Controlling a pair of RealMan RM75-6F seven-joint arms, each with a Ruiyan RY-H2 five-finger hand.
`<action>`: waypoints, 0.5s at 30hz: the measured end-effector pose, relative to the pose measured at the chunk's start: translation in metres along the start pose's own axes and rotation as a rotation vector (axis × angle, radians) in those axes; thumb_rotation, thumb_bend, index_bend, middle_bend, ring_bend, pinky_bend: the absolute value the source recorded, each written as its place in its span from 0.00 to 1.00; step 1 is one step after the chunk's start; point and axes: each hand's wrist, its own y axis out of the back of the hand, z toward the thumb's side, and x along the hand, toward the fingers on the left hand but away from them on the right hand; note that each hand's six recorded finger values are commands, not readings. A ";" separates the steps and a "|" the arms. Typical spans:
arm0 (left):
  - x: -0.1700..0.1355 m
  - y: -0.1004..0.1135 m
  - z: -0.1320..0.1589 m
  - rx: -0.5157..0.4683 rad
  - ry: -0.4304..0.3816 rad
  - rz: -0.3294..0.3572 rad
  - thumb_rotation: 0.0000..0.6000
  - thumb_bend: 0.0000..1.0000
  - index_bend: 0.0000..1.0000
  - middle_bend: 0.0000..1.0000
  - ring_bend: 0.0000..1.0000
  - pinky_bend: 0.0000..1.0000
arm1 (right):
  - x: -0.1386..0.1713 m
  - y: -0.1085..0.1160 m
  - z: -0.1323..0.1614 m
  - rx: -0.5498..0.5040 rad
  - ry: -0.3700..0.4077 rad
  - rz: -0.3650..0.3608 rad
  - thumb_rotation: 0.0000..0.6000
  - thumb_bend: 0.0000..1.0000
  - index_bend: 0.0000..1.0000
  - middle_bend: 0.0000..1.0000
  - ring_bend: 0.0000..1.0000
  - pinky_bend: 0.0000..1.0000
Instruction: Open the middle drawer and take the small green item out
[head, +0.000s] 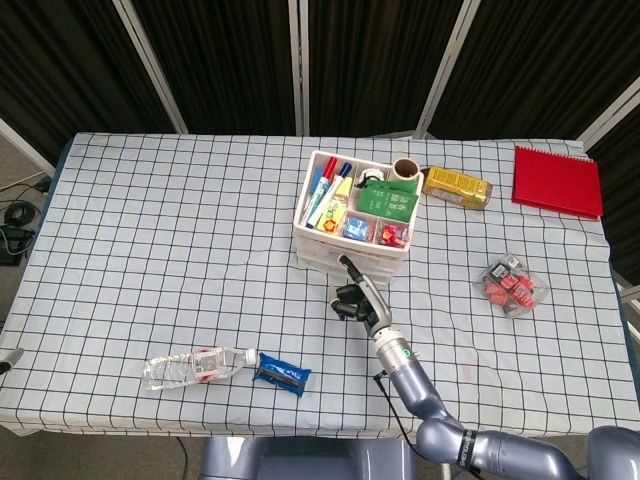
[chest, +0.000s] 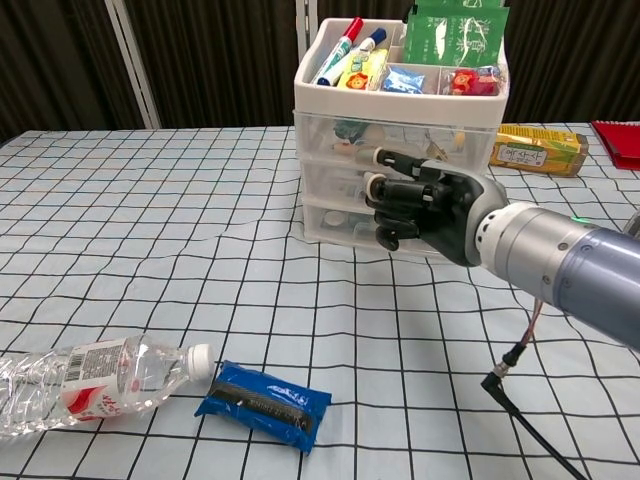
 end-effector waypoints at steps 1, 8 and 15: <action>0.000 0.000 0.000 0.000 0.000 0.000 1.00 0.05 0.00 0.00 0.00 0.00 | 0.001 -0.001 0.000 0.000 -0.002 0.006 1.00 0.56 0.15 0.96 0.94 0.80; 0.000 -0.001 0.001 0.002 -0.001 -0.002 1.00 0.05 0.00 0.00 0.00 0.00 | 0.010 -0.007 -0.004 -0.002 -0.008 0.032 1.00 0.56 0.15 0.96 0.94 0.80; 0.000 -0.001 0.001 0.004 -0.003 -0.002 1.00 0.05 0.00 0.00 0.00 0.00 | 0.018 -0.010 -0.009 0.012 -0.009 0.048 1.00 0.55 0.12 0.96 0.93 0.79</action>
